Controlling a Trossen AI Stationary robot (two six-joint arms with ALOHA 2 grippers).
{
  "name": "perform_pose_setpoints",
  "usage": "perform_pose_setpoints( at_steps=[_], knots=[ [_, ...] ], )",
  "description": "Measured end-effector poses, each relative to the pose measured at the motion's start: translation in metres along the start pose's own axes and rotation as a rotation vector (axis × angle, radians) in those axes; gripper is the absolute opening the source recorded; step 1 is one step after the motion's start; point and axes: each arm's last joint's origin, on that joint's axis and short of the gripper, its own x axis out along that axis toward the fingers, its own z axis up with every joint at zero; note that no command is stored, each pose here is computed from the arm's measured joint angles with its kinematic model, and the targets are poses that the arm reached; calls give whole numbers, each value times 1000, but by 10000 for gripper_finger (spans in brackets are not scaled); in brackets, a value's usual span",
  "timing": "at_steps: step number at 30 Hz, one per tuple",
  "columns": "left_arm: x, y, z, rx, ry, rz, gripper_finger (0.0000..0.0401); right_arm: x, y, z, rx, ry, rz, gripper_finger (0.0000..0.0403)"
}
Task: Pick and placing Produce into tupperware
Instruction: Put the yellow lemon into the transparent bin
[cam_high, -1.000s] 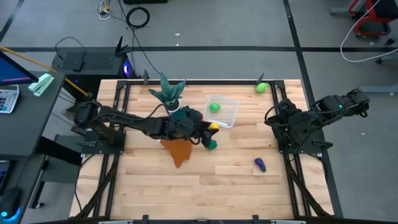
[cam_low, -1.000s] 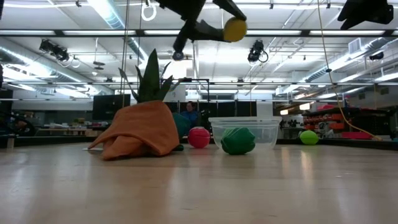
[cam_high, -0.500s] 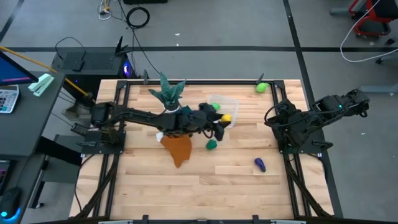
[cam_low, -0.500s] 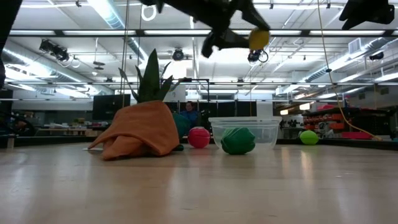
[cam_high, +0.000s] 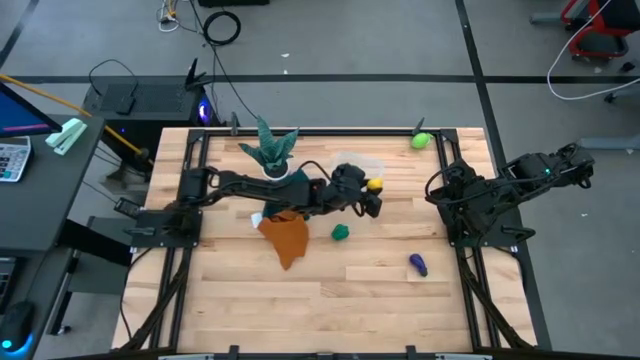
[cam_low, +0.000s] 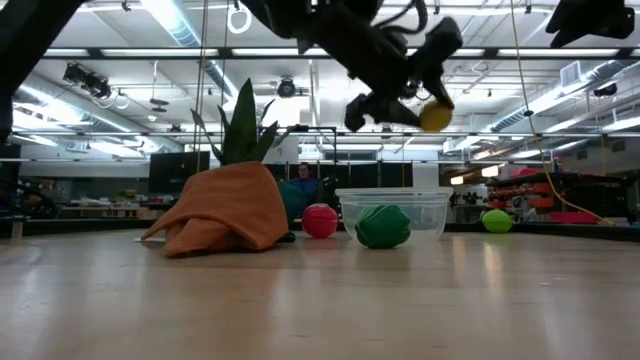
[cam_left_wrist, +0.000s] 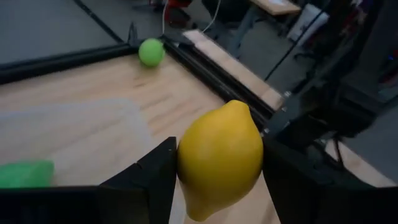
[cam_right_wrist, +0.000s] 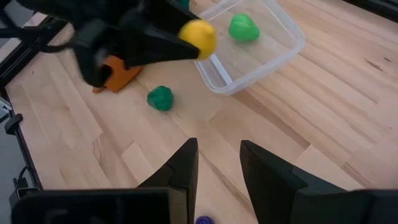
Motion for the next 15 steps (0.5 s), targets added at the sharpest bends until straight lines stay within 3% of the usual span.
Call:
perform_pose_setpoints(
  at_steps=[12,15],
  knots=[
    [25,18,-28,85,-72,194,212,0,0,-1,1,27,15,86],
    [31,19,-36,72,-82,192,211,0,1,-1,0,42,23,86]
  ],
)
